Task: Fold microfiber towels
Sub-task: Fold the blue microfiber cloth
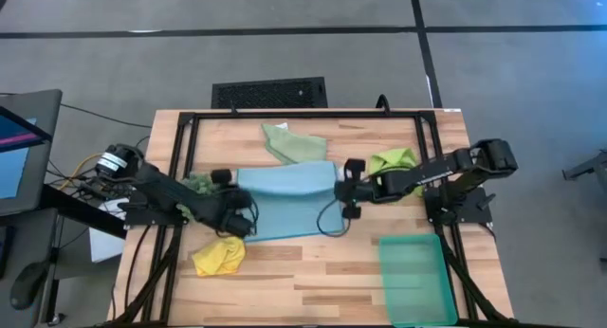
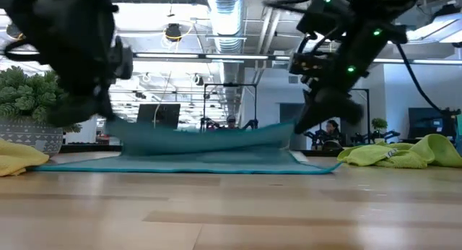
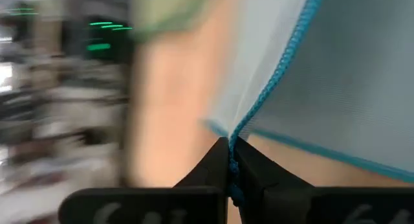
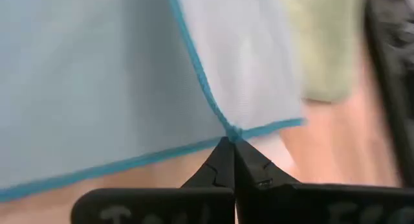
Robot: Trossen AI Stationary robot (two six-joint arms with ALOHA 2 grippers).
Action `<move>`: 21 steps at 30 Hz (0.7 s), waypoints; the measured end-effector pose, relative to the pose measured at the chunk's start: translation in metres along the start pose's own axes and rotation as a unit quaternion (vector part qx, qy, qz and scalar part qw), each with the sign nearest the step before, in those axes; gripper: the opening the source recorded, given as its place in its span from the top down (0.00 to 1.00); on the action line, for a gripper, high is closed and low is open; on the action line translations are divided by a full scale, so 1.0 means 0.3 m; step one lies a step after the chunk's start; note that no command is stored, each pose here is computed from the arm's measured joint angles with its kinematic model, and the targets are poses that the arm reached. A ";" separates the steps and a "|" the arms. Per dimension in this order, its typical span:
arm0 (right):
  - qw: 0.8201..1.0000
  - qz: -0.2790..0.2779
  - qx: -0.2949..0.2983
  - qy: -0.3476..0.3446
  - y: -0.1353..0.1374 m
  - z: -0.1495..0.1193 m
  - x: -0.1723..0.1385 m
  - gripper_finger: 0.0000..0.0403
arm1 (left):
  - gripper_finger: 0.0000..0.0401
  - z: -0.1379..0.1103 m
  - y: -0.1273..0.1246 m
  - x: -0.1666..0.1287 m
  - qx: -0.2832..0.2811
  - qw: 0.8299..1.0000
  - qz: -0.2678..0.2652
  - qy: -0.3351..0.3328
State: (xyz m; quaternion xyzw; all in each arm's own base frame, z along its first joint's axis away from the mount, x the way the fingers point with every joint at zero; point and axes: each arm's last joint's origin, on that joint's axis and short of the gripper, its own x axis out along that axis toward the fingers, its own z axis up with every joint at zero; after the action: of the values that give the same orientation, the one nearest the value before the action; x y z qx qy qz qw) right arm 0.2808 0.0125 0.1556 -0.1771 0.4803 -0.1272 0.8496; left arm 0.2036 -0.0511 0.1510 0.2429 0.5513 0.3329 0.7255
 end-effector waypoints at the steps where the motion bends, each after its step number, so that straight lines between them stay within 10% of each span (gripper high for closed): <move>1: 1.000 0.015 -0.006 -0.003 0.019 -0.003 -0.005 0.98 | 1.00 -0.003 -0.022 -0.006 0.007 0.999 -0.038 0.000; 21: 0.996 0.085 -0.025 -0.015 0.141 -0.008 -0.062 0.98 | 1.00 -0.022 -0.147 -0.109 0.008 0.970 -0.241 -0.027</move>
State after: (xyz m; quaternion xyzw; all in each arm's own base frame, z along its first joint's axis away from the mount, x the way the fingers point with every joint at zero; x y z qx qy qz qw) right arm 0.2714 0.0576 0.1508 -0.1585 0.4836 -0.0393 0.8599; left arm 0.2013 -0.1048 0.1382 0.1175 0.5765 0.1371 0.7969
